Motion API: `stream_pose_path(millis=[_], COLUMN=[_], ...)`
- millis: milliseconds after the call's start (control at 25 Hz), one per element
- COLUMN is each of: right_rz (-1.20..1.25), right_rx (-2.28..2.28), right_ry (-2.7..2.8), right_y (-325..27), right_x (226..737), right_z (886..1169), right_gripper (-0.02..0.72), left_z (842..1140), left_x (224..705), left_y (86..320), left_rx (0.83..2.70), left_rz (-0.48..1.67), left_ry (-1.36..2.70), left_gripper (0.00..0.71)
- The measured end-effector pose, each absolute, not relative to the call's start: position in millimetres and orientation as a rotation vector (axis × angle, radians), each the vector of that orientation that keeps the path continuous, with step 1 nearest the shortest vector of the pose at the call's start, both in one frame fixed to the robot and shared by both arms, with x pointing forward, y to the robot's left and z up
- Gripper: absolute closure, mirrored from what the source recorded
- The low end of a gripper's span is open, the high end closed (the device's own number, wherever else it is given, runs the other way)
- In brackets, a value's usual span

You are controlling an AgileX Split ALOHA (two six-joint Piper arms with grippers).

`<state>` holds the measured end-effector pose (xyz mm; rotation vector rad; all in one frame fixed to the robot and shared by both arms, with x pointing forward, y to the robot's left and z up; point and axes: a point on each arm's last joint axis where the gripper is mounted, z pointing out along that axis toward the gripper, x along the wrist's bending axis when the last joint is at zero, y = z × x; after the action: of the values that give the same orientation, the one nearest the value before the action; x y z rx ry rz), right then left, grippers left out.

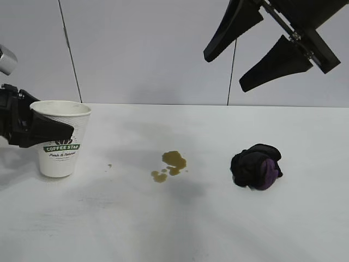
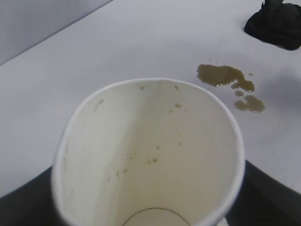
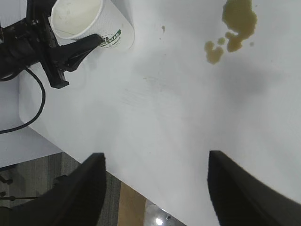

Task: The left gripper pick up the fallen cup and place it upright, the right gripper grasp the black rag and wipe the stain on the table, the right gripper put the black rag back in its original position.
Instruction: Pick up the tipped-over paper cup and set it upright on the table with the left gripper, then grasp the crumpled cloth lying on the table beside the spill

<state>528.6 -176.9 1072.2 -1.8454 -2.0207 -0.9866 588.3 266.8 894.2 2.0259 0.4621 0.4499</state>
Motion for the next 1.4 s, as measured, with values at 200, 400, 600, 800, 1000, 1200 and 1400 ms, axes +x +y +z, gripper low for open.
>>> stream_pose_path(millis=[200, 400, 600, 800, 1000, 1200, 1400], right_rz=[-0.995, -0.995, -0.995, -1.002, -1.006, -1.006, -1.006], right_rx=[-1.851, -1.851, -1.851, -1.855, -1.857, -1.857, -1.857], right_ry=[-2.02, -2.02, -2.02, -2.02, -2.02, -2.02, -2.02], right_y=[-177.0, -177.0, -177.0, -177.1, -177.2, -177.2, -177.2], right_x=[529.3, 529.3, 529.3, 529.9, 530.2, 530.2, 530.2], right_z=[1072.3, 1072.3, 1072.3, 1072.5, 1072.5, 1072.6, 1072.6], right_gripper=[0.273, 0.273, 0.273, 0.273, 0.274, 0.273, 0.273], left_z=[895.3, 895.3, 887.7, 876.0, 897.6, 964.8, 1066.2], left_x=[587.8, 587.9, 585.3, 581.0, 582.7, 581.9, 552.4], left_y=[265.8, 265.8, 269.4, 277.9, 296.9, 322.6, 343.8], left_rx=[2.011, 1.999, 2.087, 2.229, 2.318, 2.091, 1.44], left_rz=[0.44, 0.42, 0.38, 0.315, 0.432, 0.795, 1.183], left_ry=[0.459, 0.492, 0.533, 0.641, 0.931, 1.364, 1.606], left_gripper=[0.088, 0.025, 0.018, 0.017, 0.021, 0.023, 0.023])
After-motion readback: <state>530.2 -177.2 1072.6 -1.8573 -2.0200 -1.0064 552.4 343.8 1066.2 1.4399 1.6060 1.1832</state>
